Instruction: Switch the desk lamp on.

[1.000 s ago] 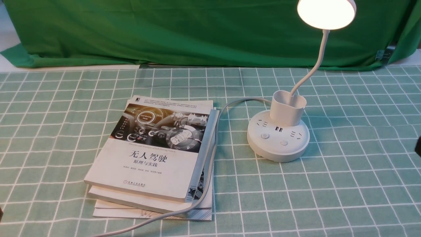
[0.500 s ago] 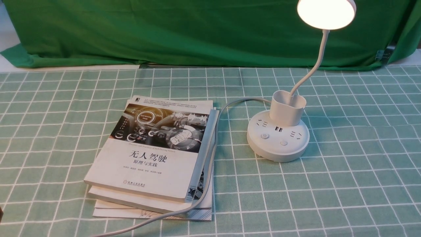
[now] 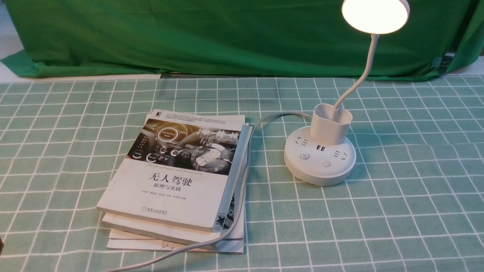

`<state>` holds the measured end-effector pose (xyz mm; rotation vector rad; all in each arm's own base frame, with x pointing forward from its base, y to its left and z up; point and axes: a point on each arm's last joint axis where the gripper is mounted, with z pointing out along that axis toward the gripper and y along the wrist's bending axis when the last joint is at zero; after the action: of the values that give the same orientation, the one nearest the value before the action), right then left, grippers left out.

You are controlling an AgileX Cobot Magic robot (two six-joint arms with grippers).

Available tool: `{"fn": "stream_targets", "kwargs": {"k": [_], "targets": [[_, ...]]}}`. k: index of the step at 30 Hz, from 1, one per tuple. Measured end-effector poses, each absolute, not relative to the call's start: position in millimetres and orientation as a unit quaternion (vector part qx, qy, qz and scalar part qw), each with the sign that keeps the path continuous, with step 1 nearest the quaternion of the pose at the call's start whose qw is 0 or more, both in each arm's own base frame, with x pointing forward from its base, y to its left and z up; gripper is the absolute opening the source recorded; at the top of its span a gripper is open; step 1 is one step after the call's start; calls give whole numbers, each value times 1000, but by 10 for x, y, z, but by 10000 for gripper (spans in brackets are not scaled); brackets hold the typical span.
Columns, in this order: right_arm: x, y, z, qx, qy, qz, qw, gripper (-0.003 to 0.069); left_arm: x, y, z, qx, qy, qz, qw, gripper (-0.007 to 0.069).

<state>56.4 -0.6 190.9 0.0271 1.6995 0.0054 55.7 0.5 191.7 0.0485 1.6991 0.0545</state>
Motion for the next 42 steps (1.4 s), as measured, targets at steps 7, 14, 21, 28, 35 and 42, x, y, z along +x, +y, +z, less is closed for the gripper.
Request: {"fn": "stream_targets", "kwargs": {"k": [7,14,21,28,35,42], "targets": [[562,23,1895,-2,756,25,654,202,557,5,1917,21,751,24,660,21],[562,23,1895,-2,756,25,654,212,557,5,1917,21,751,24,660,21],[562,23,1895,-2,756,25,654,228,557,5,1917,21,751,24,660,21],[562,23,1895,-2,756,25,654,237,557,5,1917,21,751,24,660,21],[562,23,1895,-2,756,25,654,237,557,5,1917,21,751,24,660,21],[562,23,1895,-2,756,25,654,237,557,5,1917,21,751,24,660,21]]}}
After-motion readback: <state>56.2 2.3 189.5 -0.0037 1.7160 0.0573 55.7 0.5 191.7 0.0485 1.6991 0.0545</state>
